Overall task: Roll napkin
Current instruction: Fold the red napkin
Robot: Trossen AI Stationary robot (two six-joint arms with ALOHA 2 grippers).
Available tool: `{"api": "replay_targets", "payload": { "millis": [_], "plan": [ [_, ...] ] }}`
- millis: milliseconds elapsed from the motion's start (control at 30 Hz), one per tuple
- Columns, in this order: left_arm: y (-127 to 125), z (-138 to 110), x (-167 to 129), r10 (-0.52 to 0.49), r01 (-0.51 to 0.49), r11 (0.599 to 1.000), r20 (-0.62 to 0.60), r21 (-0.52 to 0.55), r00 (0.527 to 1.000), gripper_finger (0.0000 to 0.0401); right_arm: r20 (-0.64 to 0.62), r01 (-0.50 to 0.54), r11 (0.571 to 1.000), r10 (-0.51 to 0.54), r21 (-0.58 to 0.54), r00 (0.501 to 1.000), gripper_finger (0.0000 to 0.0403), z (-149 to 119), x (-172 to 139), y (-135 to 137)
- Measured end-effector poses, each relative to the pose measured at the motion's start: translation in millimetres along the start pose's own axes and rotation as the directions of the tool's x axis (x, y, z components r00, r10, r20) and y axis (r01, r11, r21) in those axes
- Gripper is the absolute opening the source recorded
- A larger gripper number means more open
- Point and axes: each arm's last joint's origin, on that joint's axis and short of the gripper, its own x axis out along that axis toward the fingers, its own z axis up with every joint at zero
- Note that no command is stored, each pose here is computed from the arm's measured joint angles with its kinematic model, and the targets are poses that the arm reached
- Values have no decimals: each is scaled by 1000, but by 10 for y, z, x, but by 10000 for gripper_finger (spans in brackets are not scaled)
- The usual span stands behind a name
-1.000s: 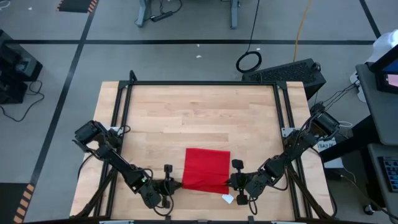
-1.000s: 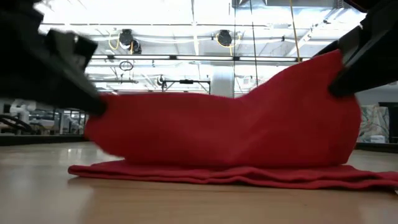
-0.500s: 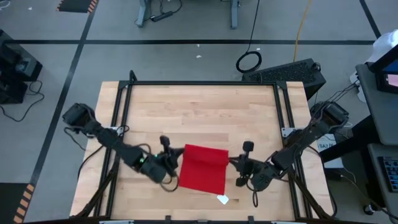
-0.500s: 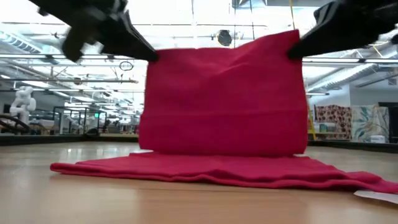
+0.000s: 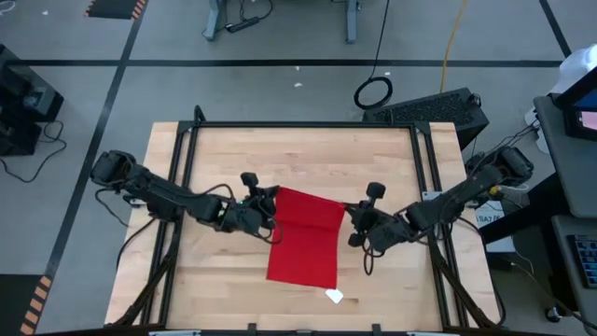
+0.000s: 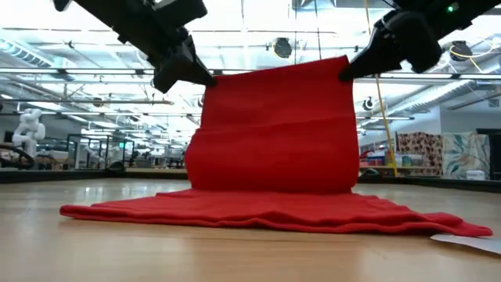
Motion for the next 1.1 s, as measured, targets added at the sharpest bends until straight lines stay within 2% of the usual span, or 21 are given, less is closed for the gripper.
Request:
{"api": "replay_targets", "payload": {
  "millis": [167,367,633,800,933,1100],
  "plan": [
    [105,19,-1,-36,37,999,21,-28,999,8,25,-33,999,33,10,999,4,60,-62,-116],
    [110,29,-32,-52,53,999,33,-8,998,9,41,-74,997,74,20,996,4,90,-105,-164],
    [-13,57,-187,-101,101,995,70,1,992,10,27,-230,972,229,37,973,4,82,-113,-118],
    [-31,62,-213,-106,106,994,76,10,991,10,28,-152,988,152,-4,988,4,80,-101,-146],
    [51,38,-112,-50,50,999,42,-11,998,11,23,-61,996,63,-61,998,4,83,-54,-207],
    [226,5,92,10,-10,998,3,-57,1000,11,-9,-14,997,13,-80,1000,4,77,60,-316]
  ]
}}
